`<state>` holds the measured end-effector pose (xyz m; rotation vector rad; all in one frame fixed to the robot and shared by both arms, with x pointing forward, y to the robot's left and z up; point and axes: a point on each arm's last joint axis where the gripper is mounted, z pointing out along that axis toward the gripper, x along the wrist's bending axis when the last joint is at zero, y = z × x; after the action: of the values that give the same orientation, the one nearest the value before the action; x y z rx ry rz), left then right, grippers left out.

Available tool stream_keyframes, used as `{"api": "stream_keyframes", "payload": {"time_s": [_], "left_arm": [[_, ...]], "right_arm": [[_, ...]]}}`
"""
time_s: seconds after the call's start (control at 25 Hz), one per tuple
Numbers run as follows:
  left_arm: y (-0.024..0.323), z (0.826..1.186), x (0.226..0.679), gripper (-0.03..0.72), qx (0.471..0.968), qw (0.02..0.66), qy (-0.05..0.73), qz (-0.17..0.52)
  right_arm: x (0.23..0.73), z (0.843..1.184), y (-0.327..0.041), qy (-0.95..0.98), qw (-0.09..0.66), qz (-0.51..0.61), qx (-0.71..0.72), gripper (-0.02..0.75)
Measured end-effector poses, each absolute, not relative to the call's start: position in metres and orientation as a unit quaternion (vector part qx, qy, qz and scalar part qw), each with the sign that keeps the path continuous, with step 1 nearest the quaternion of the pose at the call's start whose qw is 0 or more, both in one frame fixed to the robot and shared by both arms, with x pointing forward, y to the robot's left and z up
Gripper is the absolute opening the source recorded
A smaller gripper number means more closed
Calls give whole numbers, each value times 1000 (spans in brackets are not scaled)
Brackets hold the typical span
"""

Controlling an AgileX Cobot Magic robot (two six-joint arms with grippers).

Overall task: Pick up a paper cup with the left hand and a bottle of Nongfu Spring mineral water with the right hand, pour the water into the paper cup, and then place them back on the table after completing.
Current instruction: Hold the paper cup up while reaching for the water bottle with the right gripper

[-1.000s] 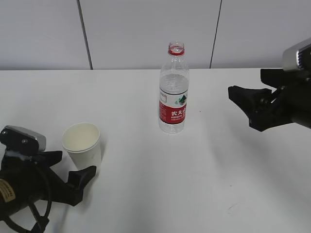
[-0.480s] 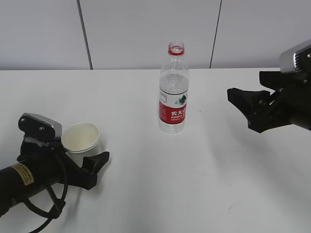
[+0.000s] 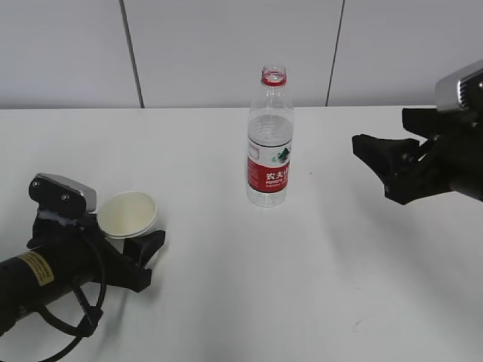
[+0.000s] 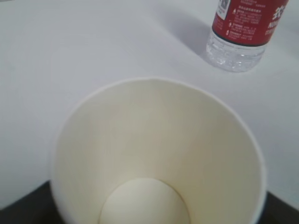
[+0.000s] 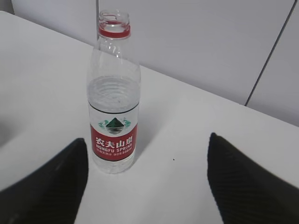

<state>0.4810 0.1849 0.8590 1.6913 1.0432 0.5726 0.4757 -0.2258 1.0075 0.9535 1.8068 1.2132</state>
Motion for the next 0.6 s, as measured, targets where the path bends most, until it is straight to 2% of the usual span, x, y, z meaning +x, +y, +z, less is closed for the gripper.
{"api": "stream_keyframes", "payload": {"time_s": [0.2,0.6], "left_arm": [[184,859,481,439,704,513,431,237],[184,859,480,438,706,513,427,234]], "right_arm": [[476,1008,-225,703,374,477,371,587],[516,993,-208,718,359,493,334,587]]}}
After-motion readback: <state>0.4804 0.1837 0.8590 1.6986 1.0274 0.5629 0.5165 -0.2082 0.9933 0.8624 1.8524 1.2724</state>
